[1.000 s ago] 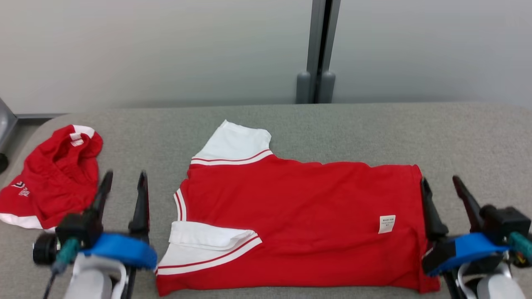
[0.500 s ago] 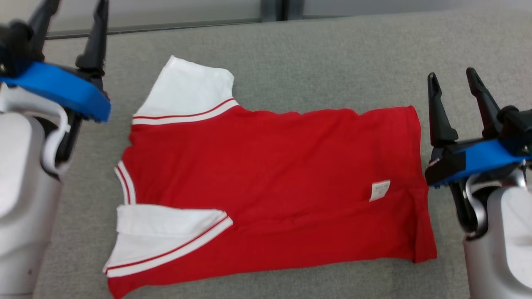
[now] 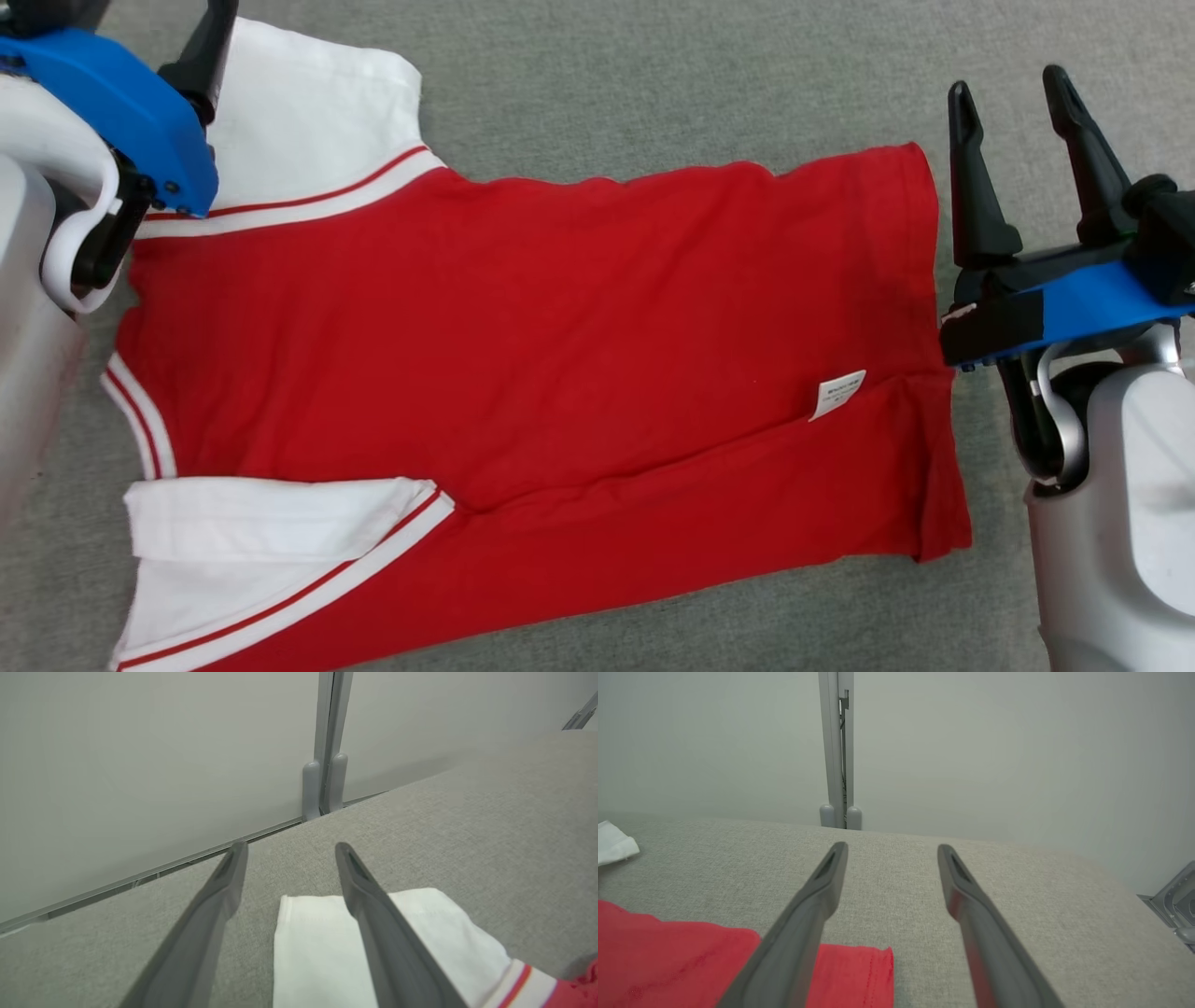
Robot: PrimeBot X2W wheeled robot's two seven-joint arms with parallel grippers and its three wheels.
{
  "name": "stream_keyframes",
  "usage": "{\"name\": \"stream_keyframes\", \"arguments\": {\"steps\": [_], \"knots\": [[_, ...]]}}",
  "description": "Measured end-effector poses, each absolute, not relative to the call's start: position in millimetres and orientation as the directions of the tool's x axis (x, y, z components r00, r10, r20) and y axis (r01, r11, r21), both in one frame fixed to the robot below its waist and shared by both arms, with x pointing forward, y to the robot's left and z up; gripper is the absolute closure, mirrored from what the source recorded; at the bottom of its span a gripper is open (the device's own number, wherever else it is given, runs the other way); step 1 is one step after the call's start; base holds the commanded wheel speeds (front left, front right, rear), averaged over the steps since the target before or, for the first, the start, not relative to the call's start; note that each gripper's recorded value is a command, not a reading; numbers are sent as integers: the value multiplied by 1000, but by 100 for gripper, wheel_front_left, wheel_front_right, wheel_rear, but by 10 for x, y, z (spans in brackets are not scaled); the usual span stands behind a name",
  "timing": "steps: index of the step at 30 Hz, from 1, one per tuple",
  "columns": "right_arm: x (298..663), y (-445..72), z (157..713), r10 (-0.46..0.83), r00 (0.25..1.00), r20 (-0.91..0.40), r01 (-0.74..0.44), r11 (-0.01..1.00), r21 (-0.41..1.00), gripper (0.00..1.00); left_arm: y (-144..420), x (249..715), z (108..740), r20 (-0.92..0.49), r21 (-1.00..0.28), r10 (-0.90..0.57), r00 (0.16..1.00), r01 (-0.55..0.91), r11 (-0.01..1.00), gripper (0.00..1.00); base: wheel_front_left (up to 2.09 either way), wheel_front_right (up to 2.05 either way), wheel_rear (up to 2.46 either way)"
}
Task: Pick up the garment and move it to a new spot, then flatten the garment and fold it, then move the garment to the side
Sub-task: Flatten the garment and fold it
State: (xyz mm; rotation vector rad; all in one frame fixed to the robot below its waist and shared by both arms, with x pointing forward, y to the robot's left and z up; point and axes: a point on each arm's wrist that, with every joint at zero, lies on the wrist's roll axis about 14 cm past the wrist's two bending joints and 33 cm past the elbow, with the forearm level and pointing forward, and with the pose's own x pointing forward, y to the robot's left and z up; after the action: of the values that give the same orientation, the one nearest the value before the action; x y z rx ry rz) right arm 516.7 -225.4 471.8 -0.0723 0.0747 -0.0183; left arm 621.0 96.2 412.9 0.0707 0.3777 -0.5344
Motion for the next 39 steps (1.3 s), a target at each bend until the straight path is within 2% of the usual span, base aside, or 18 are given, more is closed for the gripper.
{"name": "stream_keyframes", "arguments": {"steps": [8,15,16,18,19,20,27,34,39], "knots": [[5189,-2340,4648,-39,996,-83,32,996,-86,0,929,6114,3503,-536,-82,-482,694,525,847,0,0,0,0],[5201,-2392,4600,-51,994,-97,42,995,-95,0,922,6119,3324,-588,-110,-477,653,519,847,0,0,0,0],[5201,-2391,4587,-51,993,-103,42,995,-95,0,918,6115,3317,-590,-113,-478,651,520,847,5,0,0,0],[5196,-2377,4555,-48,992,-119,37,995,-96,0,919,6116,3328,-590,-110,-477,651,521,846,69,0,0,0],[5197,-2362,4544,-44,991,-129,31,995,-98,0,918,6111,3334,-590,-106,-477,651,523,845,95,0,0,0],[5197,-2349,4528,-40,989,-143,26,995,-98,0,908,6093,3340,-591,-104,-479,649,528,843,100,0,0,0],[5215,-2319,4381,-15,962,-272,-16,994,-110,0,900,6067,3542,-547,-87,-494,676,540,837,100,0,0,0],[5159,-2323,4028,3,895,-447,-56,993,-107,0,904,6042,3734,-492,-86,-511,705,545,834,100,0,0,0],[5169,-2307,3864,11,863,-506,-73,992,-101,0,916,6021,3758,-478,-90,-516,710,545,833,100,0,0,0]]}}
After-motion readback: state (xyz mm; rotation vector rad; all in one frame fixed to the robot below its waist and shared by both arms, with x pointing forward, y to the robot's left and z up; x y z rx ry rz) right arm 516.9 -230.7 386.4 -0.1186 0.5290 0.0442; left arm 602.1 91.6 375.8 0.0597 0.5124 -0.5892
